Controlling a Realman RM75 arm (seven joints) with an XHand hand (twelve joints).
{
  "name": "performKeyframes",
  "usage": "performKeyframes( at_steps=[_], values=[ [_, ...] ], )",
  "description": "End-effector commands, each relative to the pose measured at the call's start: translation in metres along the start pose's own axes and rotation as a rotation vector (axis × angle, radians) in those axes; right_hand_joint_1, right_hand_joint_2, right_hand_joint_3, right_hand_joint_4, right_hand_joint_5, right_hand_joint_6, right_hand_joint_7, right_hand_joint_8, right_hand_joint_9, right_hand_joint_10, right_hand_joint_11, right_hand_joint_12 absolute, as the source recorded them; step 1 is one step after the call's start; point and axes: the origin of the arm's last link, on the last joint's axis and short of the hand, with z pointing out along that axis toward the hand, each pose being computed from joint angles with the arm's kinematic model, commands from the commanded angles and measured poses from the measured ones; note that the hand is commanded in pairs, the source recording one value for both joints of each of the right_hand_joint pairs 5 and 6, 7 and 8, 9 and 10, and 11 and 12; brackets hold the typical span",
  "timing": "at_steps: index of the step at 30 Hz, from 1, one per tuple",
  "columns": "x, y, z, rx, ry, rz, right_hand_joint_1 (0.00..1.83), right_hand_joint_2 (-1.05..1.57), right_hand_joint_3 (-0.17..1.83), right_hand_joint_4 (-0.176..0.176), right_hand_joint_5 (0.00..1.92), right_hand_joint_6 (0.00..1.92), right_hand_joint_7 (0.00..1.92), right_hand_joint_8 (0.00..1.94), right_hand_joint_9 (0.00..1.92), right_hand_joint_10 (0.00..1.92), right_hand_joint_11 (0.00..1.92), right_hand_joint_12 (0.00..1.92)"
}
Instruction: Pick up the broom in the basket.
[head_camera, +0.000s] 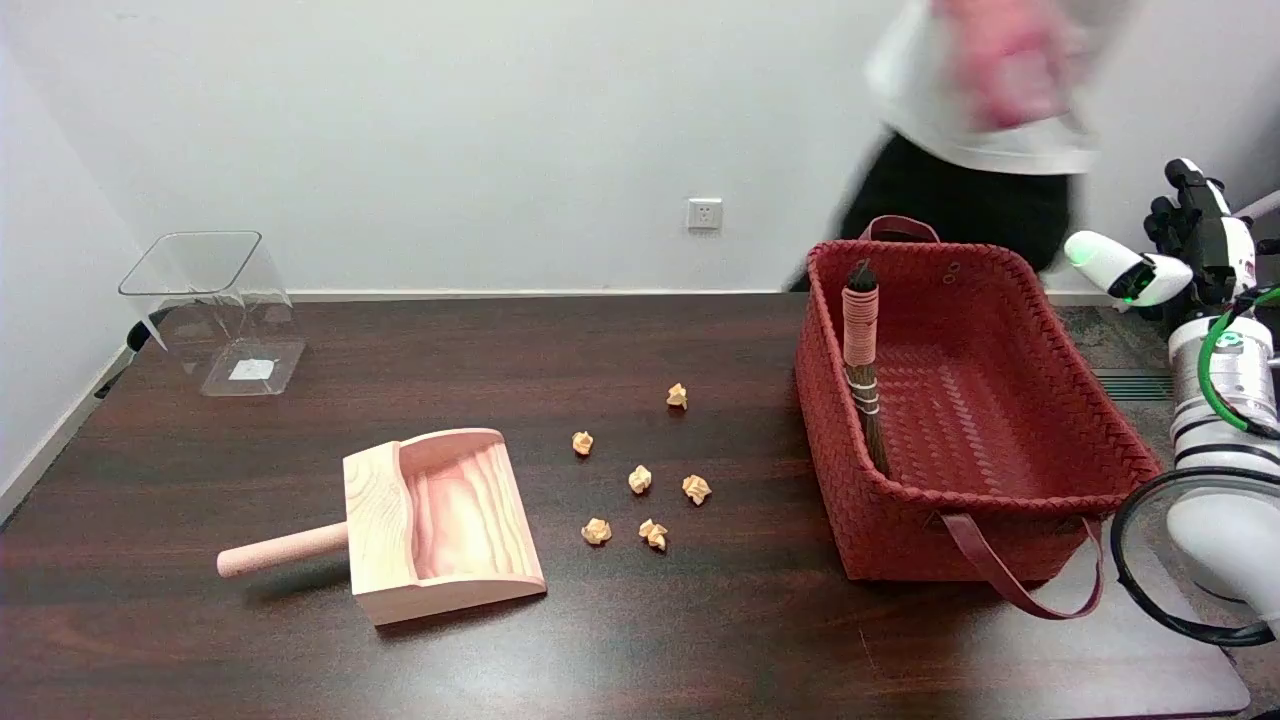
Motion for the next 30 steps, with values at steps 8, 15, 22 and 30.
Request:
performKeyframes(
  at_steps=[8,15,22,30],
  values=[
    [-0.002,0.016,-0.005,0.006,0.015,0.012,1.05,-0.6,1.18,0.0,0.13,0.13,0.01,0.01,0.13,0.13,0.13,0.13],
    [0.0,0.022,-0.006,-0.005,0.022,-0.007,1.05,-0.6,1.19,0.0,0.12,0.12,0.01,0.01,0.12,0.12,0.12,0.12],
    [-0.01,0.018,-0.012,0.005,-0.006,0.012,1.05,-0.61,1.19,0.0,0.12,0.12,0.01,0.01,0.12,0.12,0.12,0.12],
    [-0.027,0.002,-0.02,0.038,-0.079,0.029,1.06,-0.61,1.16,0.0,0.12,0.12,0.02,0.02,0.12,0.12,0.12,0.12]
  ],
)
